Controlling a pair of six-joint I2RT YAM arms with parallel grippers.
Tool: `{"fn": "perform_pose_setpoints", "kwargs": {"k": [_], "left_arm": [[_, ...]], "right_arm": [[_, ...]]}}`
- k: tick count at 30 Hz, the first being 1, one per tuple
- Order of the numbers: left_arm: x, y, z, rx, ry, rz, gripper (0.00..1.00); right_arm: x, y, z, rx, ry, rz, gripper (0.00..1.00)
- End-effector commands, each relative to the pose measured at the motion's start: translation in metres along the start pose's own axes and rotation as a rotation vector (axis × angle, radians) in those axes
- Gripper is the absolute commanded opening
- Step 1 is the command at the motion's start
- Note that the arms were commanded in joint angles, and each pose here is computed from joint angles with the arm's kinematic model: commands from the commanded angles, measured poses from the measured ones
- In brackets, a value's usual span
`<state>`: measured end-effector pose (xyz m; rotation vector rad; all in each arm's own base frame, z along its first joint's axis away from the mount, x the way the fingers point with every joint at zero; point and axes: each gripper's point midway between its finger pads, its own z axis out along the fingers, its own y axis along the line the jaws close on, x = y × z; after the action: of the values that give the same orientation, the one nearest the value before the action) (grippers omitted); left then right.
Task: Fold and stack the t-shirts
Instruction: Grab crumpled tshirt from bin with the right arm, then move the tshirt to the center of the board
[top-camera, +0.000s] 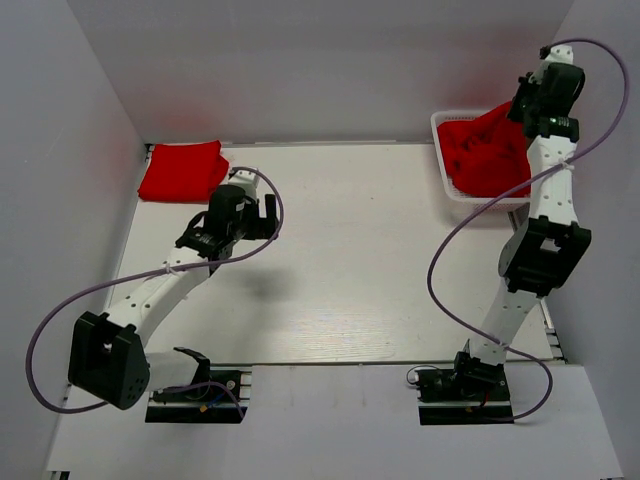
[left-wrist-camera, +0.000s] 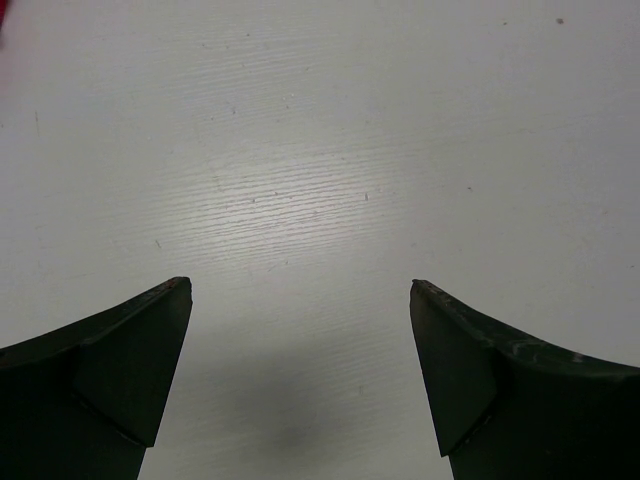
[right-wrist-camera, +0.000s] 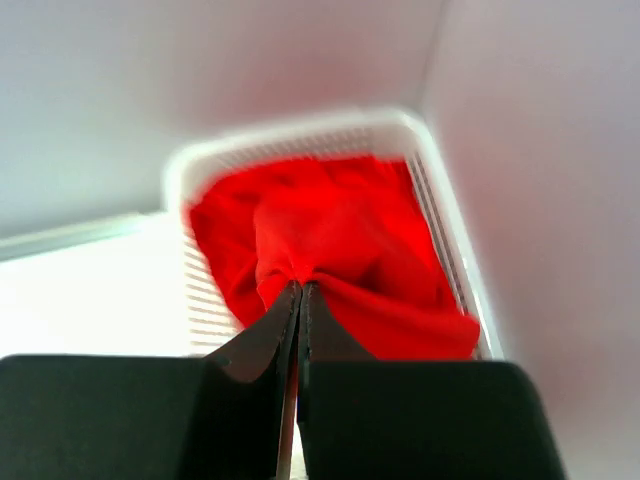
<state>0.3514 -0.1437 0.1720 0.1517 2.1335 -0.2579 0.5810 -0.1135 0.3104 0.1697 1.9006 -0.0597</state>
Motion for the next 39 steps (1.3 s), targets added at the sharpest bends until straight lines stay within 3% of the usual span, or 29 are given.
{"fn": "perform_pose_setpoints", "kwargs": {"k": [1,5,11,17,24,25,32,33,36,37,38,39], "left_arm": [[-0.009,0.003,-0.010,-0.007,-0.045,-0.015,1.00],[-0.014,0.002,-0.019,0.000,-0.071,-0.036,1.00],[-0.023,0.001,-0.027,0.010,-0.113,-0.050,1.00],[-0.046,-0.004,-0.037,0.019,-0.145,-0.080,1.00],[-0.075,0.003,-0.057,-0.037,-0.203,-0.114,1.00],[-0.080,0.007,-0.069,-0.058,-0.207,-0.116,1.00],[-0.081,0.023,-0.094,-0.134,-0.241,-0.186,1.00],[-0.083,0.025,-0.097,-0.141,-0.252,-0.189,1.00],[-0.074,0.030,-0.101,-0.165,-0.241,-0.225,1.00],[-0.072,0.030,-0.104,-0.164,-0.239,-0.239,1.00],[-0.068,0.030,-0.103,-0.167,-0.230,-0.237,1.00],[-0.067,0.031,-0.106,-0.166,-0.230,-0.248,1.00]], "right_arm": [[-0.095,0.030,-0.055,-0.137,-0.245,-0.037,0.00],[-0.155,0.059,-0.111,-0.269,-0.408,-0.058,0.00],[-0.207,0.102,-0.187,-0.459,-0.588,-0.121,0.00],[-0.223,0.165,-0.266,-0.778,-0.685,-0.195,0.00],[-0.240,0.219,-0.341,-1.008,-0.810,-0.212,0.00],[-0.234,0.247,-0.360,-1.094,-0.821,-0.220,0.00],[-0.179,0.312,-0.354,-1.233,-0.710,-0.272,0.00],[-0.147,0.324,-0.328,-1.244,-0.594,-0.252,0.00],[-0.078,0.356,-0.303,-1.259,-0.459,-0.265,0.00],[-0.019,0.364,-0.283,-1.236,-0.327,-0.234,0.00],[-0.026,0.368,-0.286,-1.233,-0.369,-0.236,0.00],[0.017,0.371,-0.275,-1.232,-0.279,-0.213,0.00]]}}
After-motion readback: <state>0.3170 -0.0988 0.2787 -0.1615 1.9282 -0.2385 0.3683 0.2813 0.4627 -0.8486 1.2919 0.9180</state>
